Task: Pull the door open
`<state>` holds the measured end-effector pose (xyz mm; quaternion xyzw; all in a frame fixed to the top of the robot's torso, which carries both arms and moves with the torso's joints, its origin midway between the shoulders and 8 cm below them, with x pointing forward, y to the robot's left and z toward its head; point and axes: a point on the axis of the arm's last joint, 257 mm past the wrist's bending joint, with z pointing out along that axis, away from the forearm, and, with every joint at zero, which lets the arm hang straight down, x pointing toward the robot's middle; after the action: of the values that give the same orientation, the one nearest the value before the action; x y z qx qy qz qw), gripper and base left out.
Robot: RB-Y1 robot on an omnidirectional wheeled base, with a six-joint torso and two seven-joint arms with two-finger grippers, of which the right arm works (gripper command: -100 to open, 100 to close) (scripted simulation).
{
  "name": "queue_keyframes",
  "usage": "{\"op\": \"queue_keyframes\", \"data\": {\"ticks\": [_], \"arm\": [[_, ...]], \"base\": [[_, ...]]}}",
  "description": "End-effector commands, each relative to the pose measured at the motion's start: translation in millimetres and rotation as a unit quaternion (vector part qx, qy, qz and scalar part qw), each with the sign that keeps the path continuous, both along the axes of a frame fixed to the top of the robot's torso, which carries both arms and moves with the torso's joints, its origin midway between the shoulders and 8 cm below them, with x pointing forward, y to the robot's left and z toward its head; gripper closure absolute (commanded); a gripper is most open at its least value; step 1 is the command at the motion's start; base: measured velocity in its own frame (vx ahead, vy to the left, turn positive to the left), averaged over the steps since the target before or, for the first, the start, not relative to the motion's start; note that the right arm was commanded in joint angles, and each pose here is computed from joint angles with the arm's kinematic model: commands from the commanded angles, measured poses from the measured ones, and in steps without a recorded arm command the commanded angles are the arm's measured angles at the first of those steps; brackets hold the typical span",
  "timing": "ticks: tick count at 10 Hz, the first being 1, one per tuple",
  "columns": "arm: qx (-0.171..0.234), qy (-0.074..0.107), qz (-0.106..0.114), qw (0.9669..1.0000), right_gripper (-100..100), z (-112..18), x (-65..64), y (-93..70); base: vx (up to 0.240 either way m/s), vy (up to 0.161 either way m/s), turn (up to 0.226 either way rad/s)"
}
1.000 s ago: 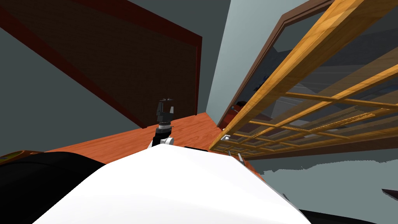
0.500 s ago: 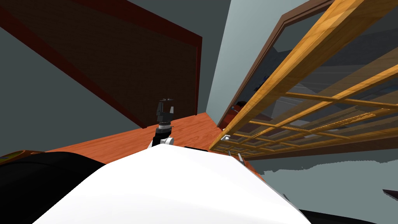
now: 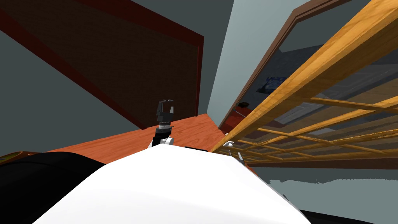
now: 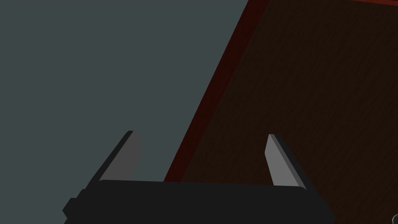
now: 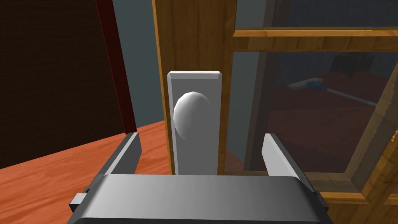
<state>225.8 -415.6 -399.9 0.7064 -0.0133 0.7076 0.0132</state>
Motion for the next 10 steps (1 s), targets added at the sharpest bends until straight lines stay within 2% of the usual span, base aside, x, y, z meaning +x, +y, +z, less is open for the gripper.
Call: {"op": "queue_keyframes", "data": {"ticks": [1, 3, 4, 9, 10], "arm": [[0.000, 0.001, -0.004, 1.0000, -100, -0.2, 5.1, -3.3], [0.000, 0.001, -0.005, 1.0000, -100, -0.5, 6.2, -3.4], [0.000, 0.001, -0.005, 1.0000, 100, -0.5, 6.2, -3.4], [0.000, 0.001, -0.005, 1.0000, 100, -0.5, 6.2, -3.4], [0.000, 0.002, 0.002, 1.0000, 100, -1.8, 6.4, -0.5]], "base": [[0.188, 0.017, 0.051], [0.144, 0.019, 0.029], [-0.010, -0.002, -0.007], [-0.017, -0.001, 0.003], [-0.089, -0.027, 0.109]]}}
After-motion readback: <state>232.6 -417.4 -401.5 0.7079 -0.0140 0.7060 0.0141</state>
